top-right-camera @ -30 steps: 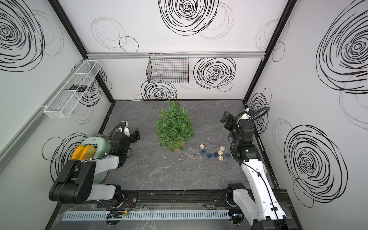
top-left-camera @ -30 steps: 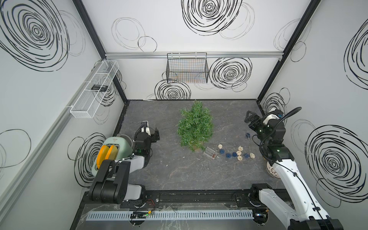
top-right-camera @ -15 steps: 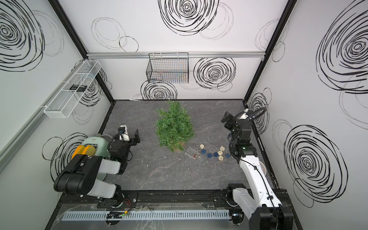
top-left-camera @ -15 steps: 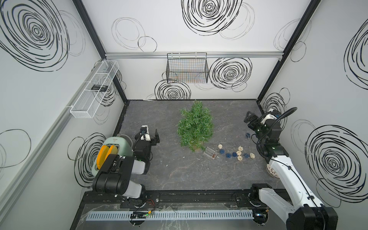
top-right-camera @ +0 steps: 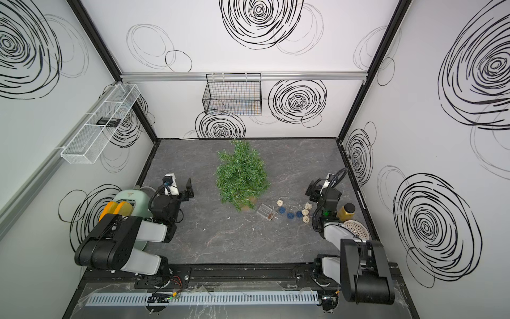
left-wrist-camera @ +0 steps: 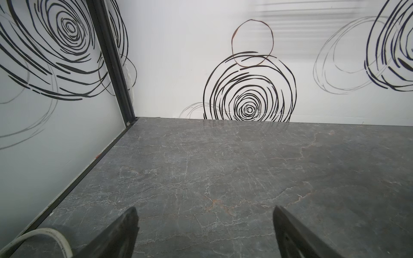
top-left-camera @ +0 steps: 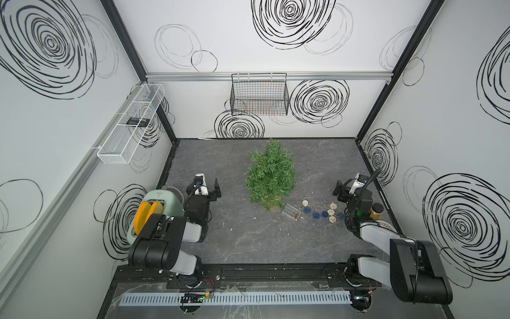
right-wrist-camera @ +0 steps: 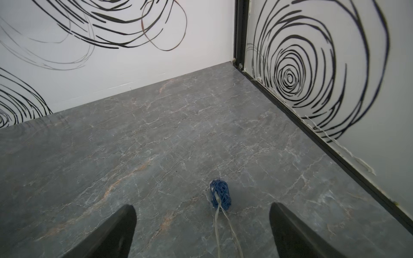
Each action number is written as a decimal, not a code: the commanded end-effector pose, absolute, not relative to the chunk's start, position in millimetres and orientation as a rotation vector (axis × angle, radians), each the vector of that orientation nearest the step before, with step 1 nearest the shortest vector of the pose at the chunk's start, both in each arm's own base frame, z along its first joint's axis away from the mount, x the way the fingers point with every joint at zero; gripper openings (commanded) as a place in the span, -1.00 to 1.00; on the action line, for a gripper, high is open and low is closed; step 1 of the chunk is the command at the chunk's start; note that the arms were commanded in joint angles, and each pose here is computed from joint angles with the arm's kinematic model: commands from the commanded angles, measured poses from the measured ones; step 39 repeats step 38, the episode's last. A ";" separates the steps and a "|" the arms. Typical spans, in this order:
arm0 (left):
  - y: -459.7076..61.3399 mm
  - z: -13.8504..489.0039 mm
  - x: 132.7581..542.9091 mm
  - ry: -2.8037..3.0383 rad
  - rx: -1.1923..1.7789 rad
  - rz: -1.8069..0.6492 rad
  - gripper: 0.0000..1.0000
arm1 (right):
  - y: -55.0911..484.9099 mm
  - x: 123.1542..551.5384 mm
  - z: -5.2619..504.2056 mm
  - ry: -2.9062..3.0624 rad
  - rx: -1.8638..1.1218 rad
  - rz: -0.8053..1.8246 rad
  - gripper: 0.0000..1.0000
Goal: Remove string lights from the small christmas tree
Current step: Reset both arms
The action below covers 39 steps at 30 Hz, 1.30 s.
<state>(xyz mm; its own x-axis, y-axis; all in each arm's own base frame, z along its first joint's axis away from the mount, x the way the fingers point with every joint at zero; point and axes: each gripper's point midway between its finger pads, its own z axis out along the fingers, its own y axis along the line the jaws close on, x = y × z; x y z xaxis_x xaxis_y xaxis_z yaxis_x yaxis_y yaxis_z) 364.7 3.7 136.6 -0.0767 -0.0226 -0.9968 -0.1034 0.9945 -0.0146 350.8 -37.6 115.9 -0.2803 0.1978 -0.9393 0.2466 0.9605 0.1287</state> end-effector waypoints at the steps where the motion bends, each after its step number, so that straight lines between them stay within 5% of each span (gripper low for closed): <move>1: 3.5 153.5 364.0 1.574 -0.094 0.074 0.92 | -30.9 372.6 141.5 1.758 0.228 -0.040 0.95; 39: 0.5 152.4 366.2 1.584 -0.071 0.057 0.92 | -15.7 375.3 117.3 1.767 0.147 -0.050 0.95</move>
